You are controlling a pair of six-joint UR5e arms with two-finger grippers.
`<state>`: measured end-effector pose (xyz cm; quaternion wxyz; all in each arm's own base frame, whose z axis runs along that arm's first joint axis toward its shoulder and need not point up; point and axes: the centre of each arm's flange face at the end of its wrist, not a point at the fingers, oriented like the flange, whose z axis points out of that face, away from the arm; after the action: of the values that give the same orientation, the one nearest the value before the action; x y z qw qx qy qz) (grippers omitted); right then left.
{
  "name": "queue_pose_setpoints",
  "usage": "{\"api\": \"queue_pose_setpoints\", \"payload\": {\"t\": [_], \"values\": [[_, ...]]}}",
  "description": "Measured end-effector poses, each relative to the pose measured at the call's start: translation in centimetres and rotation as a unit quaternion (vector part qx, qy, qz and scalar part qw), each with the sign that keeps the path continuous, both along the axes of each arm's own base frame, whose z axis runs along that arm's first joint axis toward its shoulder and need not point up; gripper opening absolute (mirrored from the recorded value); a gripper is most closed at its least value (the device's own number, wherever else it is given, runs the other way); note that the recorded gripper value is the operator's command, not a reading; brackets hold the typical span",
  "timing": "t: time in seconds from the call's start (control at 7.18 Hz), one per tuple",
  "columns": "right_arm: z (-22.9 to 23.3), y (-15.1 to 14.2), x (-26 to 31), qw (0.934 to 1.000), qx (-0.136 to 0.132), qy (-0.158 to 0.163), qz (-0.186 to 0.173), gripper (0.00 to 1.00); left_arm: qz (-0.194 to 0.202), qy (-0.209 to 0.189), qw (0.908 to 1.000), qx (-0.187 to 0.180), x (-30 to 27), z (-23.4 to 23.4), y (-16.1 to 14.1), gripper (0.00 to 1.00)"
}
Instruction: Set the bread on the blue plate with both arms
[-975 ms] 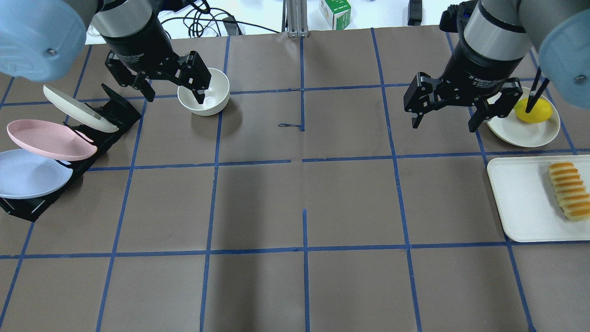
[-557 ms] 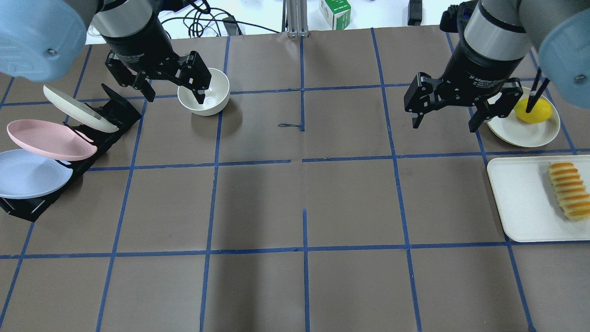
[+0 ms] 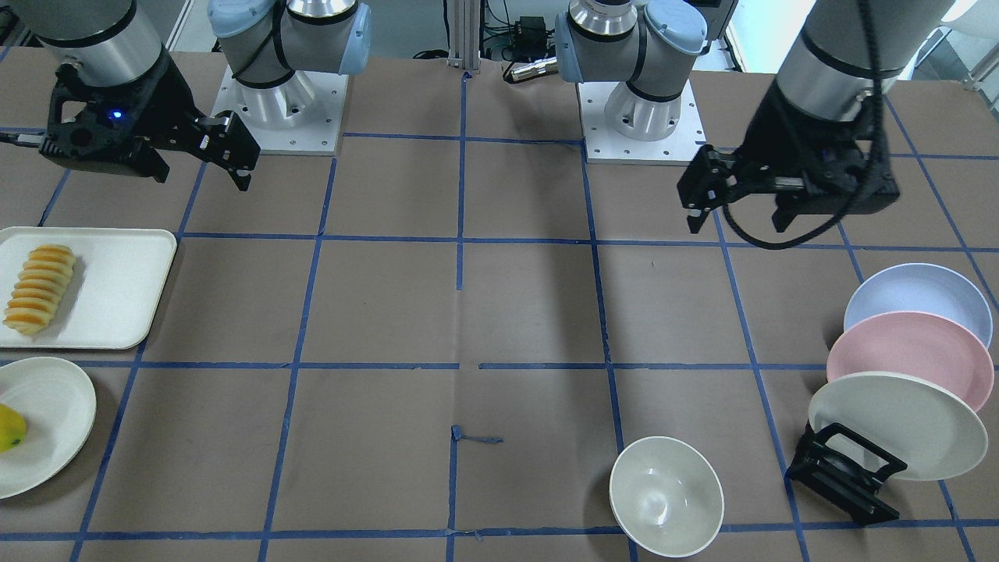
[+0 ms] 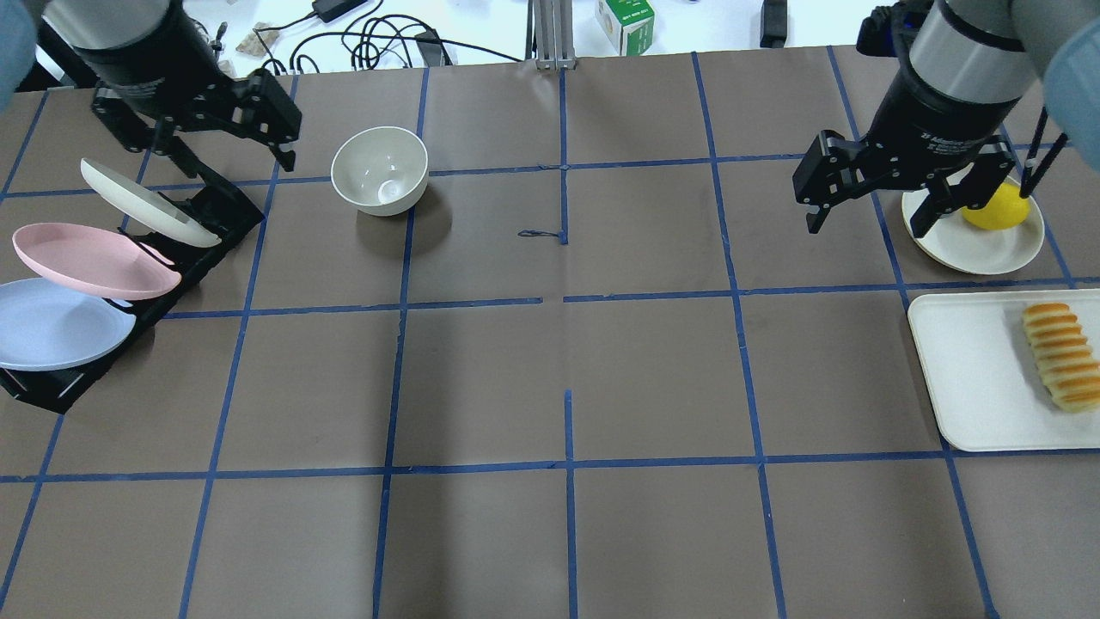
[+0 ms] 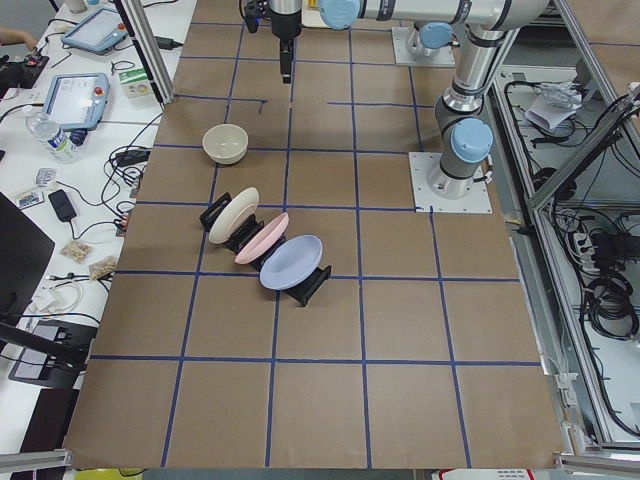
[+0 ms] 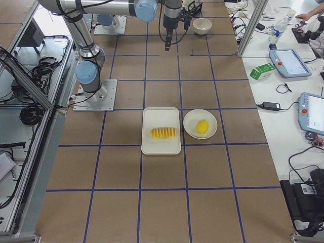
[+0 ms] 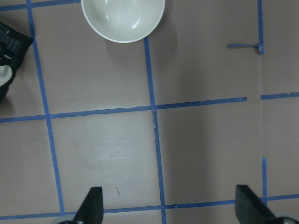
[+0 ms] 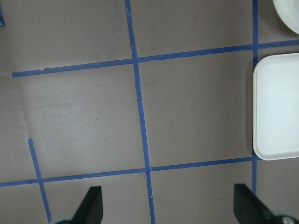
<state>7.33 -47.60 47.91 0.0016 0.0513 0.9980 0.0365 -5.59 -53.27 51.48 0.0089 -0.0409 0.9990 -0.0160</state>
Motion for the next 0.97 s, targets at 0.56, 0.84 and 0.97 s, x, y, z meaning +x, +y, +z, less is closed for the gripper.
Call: {"api": "queue_pose_setpoints", "payload": {"t": [0.56,0.84,0.97], "values": [[-6.8,-1.8,-15.1,0.9989,0.014,-0.005,-0.045,1.00,0.138,0.001,0.9904,0.008,20.4,-0.8,1.5,1.00],[-10.5,-2.6,-21.9,0.9998,0.006,0.016,-0.012,1.00,0.221,0.005,0.9750,0.017,30.8,-3.2,3.7,1.00],[-12.6,-3.1,-25.5,0.9998,0.002,0.021,0.000,1.00,0.255,0.000,0.9670,0.009,35.4,-5.6,4.1,1.00]]}}
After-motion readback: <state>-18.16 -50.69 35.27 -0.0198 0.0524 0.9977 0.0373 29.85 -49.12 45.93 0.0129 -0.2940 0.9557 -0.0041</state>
